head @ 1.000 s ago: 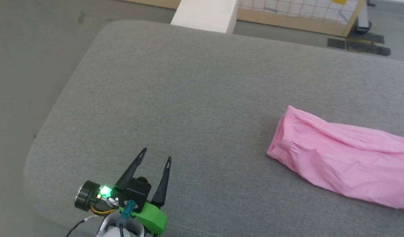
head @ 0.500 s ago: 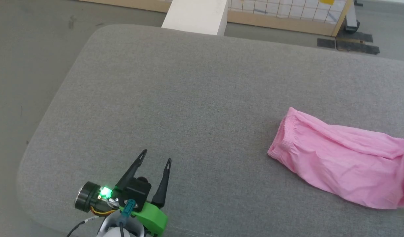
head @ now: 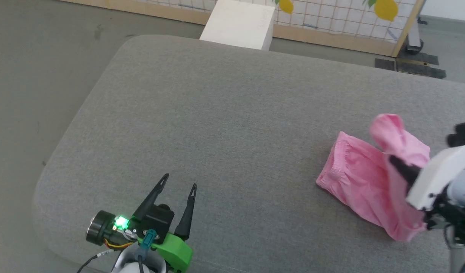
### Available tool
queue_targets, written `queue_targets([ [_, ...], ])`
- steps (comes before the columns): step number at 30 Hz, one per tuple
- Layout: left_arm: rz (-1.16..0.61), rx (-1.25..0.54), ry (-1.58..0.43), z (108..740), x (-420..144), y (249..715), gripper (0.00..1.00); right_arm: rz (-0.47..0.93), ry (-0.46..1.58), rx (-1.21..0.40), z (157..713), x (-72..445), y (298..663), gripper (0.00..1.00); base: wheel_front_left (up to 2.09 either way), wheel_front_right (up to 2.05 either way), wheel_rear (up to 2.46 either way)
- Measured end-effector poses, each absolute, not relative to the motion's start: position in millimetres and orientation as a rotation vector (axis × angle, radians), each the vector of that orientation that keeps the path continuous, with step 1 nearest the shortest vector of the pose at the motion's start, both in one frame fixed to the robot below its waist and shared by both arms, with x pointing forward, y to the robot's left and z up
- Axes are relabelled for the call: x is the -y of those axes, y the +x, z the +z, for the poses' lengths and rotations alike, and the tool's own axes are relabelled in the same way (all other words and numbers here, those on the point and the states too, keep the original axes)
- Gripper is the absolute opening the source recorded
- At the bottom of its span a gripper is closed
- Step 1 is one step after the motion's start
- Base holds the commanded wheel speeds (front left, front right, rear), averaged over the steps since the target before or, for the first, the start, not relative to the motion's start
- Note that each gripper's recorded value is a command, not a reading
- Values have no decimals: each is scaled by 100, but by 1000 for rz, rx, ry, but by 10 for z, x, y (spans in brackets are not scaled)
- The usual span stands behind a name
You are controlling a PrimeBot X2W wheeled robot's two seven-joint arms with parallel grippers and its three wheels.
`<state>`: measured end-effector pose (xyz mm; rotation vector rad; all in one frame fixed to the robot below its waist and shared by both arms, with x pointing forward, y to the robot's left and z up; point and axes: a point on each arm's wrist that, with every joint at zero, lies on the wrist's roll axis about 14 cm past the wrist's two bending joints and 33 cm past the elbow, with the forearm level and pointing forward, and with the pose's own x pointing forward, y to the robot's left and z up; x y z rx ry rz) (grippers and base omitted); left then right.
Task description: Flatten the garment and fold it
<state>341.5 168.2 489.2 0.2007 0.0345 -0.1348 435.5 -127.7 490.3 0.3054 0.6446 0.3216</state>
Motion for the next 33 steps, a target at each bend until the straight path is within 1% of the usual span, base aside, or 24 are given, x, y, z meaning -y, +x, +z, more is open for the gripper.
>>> queue_targets([
  [3, -124, -41, 201, 4878, -1715, 3390, 100, 370, 301, -663, 4870, 1052, 4336, 0, 0, 0, 0],
  [7, -104, -52, 202, 4853, -1770, 3366, 100, 394, 302, -687, 4778, 877, 4370, 0, 0, 0, 0],
  [10, -84, -78, 202, 4782, -1828, 3353, 100, 418, 277, -719, 4614, 687, 4465, 0, 0, 0, 0],
  [14, -71, -99, 201, 4722, -1867, 3353, 100, 450, 231, -777, 4400, 511, 4474, 0, 0, 0, 0],
  [15, -67, -106, 201, 4702, -1878, 3351, 100, 461, 206, -791, 4340, 465, 4463, 37, 0, 0, 0],
  [16, -64, -111, 201, 4687, -1886, 3348, 100, 474, 183, -806, 4289, 423, 4444, 100, 0, 0, 0],
  [22, -53, -122, 203, 4646, -1921, 3335, 100, 575, 61, -854, 4108, 204, 4296, 100, 0, 0, 0],
  [26, -43, -105, 209, 4695, -1961, 3364, 100, 632, -26, -819, 4169, 200, 4250, 100, 0, 0, 0],
  [30, -55, -85, 217, 4753, -1953, 3385, 100, 638, -57, -687, 4501, 283, 4420, 100, 0, 0, 0],
  [33, -63, -73, 202, 4791, -1926, 3418, 100, 629, -128, -504, 4916, 404, 4619, 100, 0, 0, 0],
])
